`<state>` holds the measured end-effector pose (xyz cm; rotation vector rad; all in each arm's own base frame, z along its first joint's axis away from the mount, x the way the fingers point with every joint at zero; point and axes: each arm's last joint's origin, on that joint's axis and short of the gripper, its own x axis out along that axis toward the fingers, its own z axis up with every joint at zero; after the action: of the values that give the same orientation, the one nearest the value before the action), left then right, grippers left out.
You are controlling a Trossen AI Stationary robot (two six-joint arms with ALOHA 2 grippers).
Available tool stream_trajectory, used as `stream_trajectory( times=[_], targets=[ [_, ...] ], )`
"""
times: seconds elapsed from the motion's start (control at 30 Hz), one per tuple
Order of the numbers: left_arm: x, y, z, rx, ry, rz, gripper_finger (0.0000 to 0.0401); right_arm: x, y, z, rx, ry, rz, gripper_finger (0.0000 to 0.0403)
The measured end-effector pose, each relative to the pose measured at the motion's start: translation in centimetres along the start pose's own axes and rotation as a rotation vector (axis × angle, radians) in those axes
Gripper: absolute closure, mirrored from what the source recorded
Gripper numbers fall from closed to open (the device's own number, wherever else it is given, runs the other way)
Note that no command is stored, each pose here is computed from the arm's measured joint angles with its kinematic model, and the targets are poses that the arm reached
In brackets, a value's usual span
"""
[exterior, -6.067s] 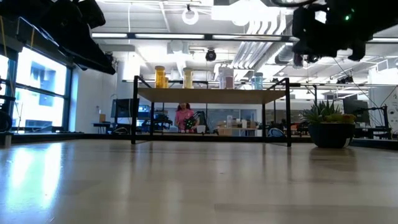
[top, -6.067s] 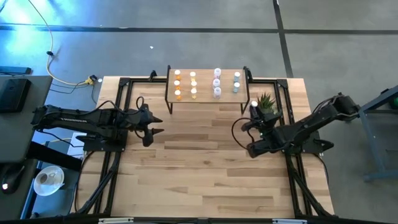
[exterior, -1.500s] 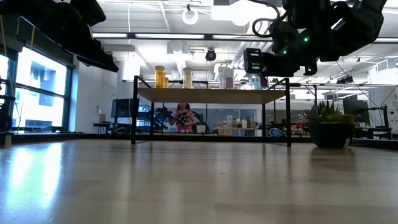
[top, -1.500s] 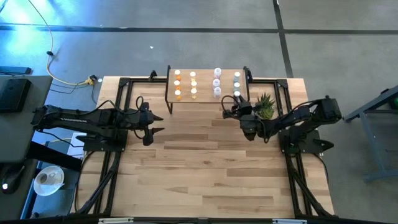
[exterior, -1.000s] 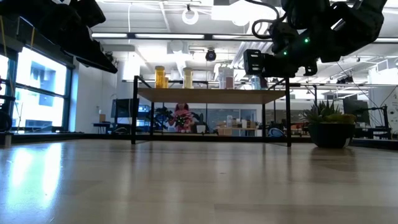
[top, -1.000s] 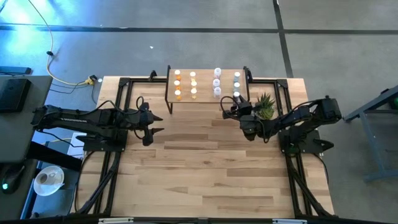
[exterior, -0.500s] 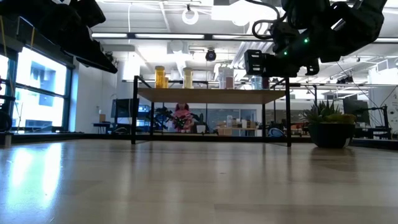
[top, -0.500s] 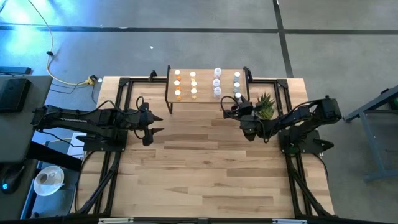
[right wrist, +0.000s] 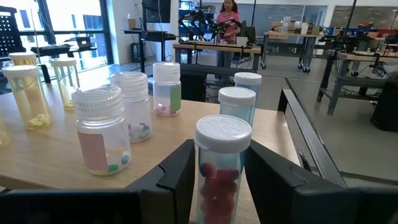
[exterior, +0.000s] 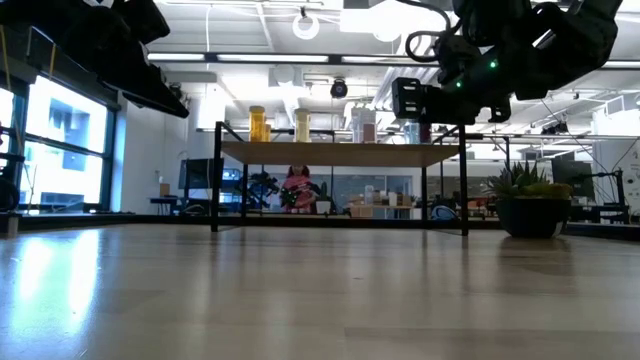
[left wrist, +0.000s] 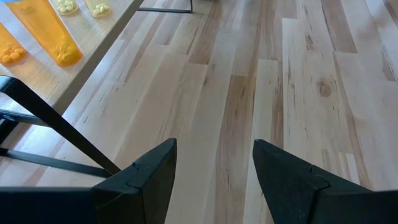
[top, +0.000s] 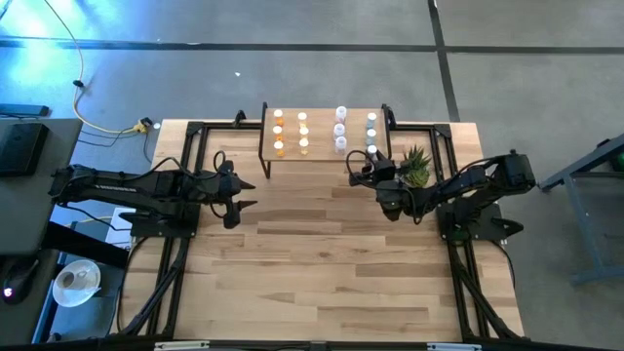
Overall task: Pick and place medicine bottles onto shelf by color
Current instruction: Put the blue pill bottle on the shelf aligned with the other blue pill bottles
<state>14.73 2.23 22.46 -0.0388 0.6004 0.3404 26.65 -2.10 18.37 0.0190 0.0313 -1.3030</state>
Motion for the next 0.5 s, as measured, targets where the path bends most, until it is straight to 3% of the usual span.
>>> stream_trajectory(
  times=[0.23, 0.5],
  targets=[
    [0.00, 0.00, 0.00, -0.002, 0.000, 0.000, 0.0200, 0.00, 0.00, 0.00, -0.001, 0.000, 0.000, 0.0271],
    [0.00, 0.00, 0.00, -0.001, 0.000, 0.000, 0.0200, 0.00, 0.00, 0.03, 0.027, -0.001, 0.000, 0.0215]
  ],
)
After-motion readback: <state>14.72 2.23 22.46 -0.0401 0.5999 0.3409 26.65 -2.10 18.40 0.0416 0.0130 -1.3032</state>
